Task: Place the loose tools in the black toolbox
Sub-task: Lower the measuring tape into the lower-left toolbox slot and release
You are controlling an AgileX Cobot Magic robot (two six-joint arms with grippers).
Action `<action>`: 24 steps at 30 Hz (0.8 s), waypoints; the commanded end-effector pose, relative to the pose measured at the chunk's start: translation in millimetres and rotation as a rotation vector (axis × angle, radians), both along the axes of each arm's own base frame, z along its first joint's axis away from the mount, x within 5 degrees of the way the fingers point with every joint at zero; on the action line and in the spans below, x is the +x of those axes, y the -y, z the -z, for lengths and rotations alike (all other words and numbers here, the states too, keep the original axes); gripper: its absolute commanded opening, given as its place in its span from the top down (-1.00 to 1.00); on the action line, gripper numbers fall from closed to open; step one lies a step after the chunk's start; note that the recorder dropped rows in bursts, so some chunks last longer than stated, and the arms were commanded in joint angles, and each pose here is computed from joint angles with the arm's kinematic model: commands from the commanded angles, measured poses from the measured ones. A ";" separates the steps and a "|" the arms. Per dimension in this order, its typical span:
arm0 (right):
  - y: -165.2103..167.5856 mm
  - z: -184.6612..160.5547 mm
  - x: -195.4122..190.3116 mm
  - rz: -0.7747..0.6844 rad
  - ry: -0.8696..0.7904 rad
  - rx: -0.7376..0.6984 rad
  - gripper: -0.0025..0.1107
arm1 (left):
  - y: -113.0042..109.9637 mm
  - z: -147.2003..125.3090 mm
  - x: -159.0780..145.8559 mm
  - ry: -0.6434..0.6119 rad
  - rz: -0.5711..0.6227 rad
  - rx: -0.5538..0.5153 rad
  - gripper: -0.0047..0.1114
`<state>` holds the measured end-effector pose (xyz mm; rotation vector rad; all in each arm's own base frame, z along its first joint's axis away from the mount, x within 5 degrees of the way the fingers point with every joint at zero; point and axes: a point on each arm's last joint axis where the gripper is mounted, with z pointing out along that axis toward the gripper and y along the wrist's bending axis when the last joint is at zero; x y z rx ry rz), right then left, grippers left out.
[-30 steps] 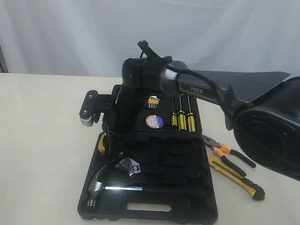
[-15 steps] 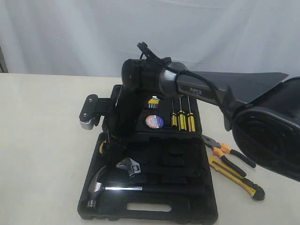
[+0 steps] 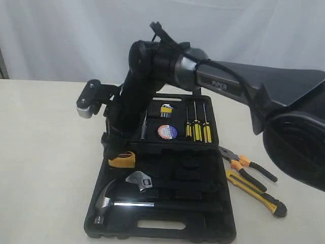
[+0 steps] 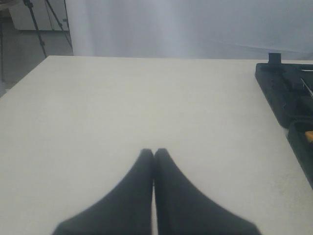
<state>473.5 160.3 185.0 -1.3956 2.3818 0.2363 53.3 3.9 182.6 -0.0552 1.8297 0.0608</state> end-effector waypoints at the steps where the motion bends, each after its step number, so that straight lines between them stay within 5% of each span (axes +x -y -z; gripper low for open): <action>1: -3.8 -28.5 -7.5 0.011 -0.019 0.055 0.17 | 0.2 0.3 0.1 0.005 0.003 -0.005 0.92; 4: -3.2 -34.2 -11.8 0.057 -0.061 0.066 0.96 | 0.2 0.3 0.1 0.005 0.003 -0.005 0.92; 24: -4.4 27.3 -8.9 0.186 -0.281 0.042 0.96 | 0.2 0.3 0.1 0.005 0.003 -0.005 0.92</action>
